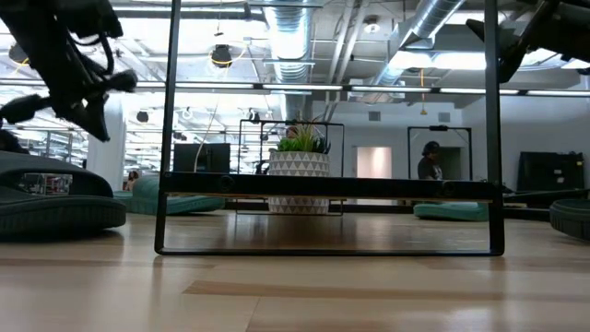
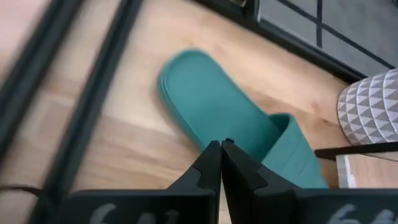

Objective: Pick and place slides into the shelf
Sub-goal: Put the left blue slides on the shelf

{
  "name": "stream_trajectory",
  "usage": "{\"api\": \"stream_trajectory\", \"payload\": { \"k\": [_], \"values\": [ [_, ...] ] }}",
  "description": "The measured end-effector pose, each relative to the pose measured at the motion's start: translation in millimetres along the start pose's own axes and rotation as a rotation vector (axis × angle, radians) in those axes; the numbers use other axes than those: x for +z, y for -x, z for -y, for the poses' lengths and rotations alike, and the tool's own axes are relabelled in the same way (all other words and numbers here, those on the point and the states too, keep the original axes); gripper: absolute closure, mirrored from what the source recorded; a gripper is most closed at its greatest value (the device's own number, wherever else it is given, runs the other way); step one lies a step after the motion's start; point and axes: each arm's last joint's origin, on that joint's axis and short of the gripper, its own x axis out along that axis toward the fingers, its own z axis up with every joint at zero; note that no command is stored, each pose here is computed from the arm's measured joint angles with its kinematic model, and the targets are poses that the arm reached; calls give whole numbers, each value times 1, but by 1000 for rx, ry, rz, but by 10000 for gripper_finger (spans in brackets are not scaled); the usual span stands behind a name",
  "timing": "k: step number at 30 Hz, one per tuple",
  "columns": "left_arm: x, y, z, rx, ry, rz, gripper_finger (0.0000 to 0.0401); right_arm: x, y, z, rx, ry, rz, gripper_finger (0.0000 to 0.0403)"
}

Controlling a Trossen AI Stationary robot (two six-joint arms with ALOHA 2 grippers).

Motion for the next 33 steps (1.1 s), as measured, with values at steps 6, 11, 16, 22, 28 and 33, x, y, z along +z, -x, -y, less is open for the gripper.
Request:
{"api": "stream_trajectory", "payload": {
  "k": [6,11,16,22,28,33],
  "values": [
    [-10,-17,6,-157,-138,-87,401,-1,0,0,-3,1,-7,147],
    [-7,-19,13,-276,-441,-99,401,-2,0,1,-10,2,-22,147],
    [-6,-19,13,-312,-786,-75,401,-2,0,1,-10,2,-21,147],
    [-7,-14,24,-546,-926,-103,401,-2,0,1,-10,2,-21,147],
    [-8,-13,25,-580,-857,-160,395,-3,0,1,-12,3,-27,147],
    [-7,-11,27,-576,-834,-214,358,-3,0,1,-12,2,-27,147]
  ]
}}
